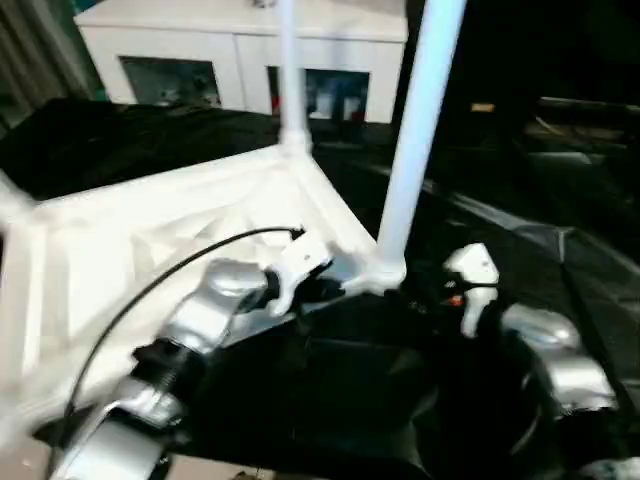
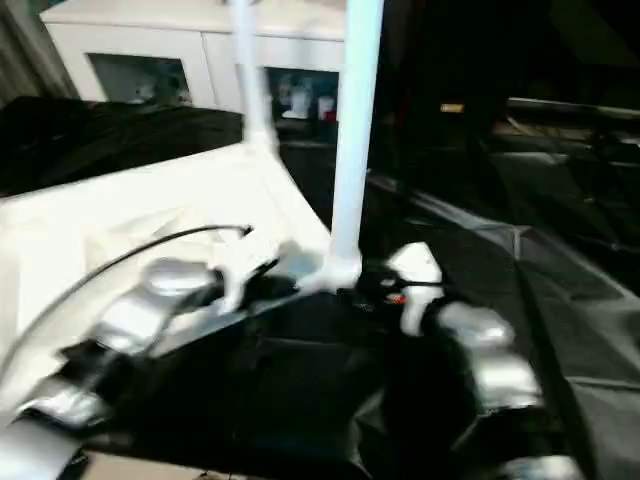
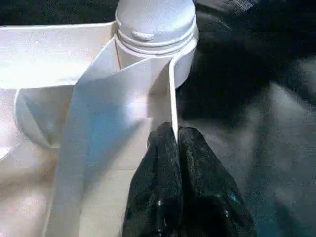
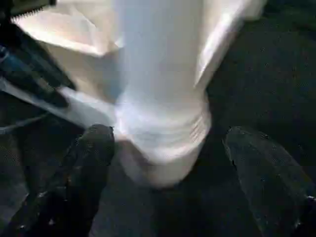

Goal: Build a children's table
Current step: Rotate leg to tighten

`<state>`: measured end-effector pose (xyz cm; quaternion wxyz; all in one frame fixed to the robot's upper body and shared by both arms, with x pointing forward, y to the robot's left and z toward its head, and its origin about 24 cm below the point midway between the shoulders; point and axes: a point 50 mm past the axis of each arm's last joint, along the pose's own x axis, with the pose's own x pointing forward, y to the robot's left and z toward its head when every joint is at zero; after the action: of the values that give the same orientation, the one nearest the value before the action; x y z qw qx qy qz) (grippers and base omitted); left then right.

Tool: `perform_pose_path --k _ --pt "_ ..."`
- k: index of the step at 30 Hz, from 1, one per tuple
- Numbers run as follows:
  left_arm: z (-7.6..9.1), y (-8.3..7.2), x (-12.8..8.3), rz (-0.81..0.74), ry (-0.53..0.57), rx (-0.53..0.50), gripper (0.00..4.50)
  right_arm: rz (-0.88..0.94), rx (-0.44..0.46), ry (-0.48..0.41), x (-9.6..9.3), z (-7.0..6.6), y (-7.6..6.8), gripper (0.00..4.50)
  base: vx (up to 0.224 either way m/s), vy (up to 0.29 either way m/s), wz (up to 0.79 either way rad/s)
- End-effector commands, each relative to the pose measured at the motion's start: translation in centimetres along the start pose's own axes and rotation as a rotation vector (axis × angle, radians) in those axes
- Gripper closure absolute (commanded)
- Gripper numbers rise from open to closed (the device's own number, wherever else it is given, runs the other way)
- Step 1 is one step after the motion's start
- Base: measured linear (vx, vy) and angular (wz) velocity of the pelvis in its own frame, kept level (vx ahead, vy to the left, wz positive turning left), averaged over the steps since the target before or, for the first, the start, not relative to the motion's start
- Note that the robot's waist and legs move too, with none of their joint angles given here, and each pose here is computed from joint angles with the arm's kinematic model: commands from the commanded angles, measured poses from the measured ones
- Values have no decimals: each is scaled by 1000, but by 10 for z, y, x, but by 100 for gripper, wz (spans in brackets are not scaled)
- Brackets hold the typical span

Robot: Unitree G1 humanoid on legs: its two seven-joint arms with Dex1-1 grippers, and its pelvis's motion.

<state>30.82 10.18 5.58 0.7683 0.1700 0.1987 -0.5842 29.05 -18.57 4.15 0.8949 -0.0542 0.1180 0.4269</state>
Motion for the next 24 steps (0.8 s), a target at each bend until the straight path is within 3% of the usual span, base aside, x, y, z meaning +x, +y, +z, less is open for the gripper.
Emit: perform_pose_path --k 1,17,24 --pt "2 -17 5 -162 9 15 450 38 -17 -2 0 5 2 64 0 0 0" --pt "2 -21 -1 -194 25 12 450 220 -33 54 4 -1 19 64 0 0 0" --pt "2 -20 -2 -189 28 9 450 215 -25 54 3 -1 18 131 0 0 0"
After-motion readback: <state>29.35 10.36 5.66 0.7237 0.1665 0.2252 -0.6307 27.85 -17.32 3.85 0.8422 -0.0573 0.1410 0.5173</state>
